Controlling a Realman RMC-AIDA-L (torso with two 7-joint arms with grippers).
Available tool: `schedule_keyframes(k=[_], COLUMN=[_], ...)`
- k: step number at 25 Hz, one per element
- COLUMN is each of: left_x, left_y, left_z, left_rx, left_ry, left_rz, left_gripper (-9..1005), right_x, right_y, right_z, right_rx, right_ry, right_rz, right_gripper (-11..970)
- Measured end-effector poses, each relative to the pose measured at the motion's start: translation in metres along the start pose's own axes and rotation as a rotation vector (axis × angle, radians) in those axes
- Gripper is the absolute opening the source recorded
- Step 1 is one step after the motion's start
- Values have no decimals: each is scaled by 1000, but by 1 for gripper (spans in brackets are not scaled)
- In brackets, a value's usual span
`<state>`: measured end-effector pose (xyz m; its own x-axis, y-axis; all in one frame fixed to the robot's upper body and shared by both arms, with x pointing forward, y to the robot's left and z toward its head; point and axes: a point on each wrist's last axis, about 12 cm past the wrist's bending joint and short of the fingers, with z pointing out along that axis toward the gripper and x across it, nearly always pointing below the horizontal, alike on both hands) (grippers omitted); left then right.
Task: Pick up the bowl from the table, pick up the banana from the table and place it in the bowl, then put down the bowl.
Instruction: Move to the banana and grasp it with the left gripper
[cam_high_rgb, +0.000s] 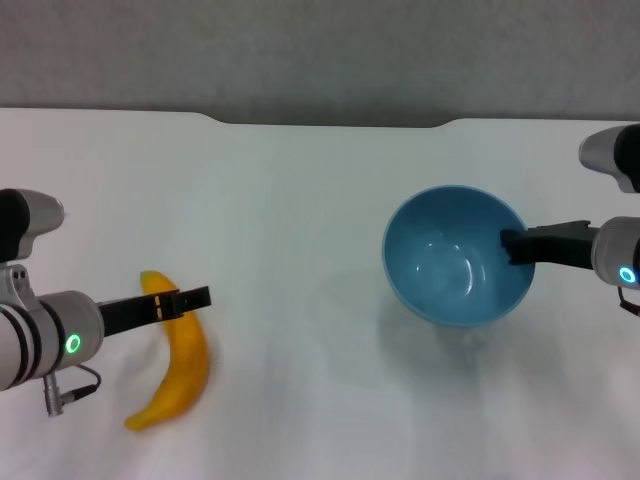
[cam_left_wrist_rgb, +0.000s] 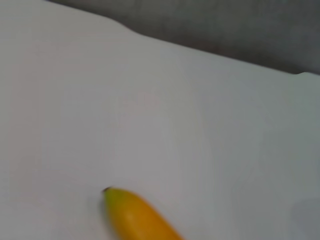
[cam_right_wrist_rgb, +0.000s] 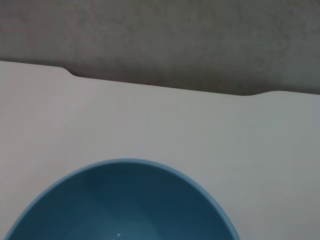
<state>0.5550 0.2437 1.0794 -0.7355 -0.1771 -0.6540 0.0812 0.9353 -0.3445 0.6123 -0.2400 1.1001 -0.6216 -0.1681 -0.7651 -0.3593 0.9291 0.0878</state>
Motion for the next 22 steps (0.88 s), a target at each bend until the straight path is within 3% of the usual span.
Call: schedule_keyframes(k=[22], left_x=[11], left_y=[-3], left_z=[30], left_rx=[-80], left_ry=[131], left_rz=[32], left_gripper=[894], right_x=[-8], right_y=[12], right_z=[-3], right_rx=[-29], right_ry=[-24], right_rz=[-34], right_gripper=[34])
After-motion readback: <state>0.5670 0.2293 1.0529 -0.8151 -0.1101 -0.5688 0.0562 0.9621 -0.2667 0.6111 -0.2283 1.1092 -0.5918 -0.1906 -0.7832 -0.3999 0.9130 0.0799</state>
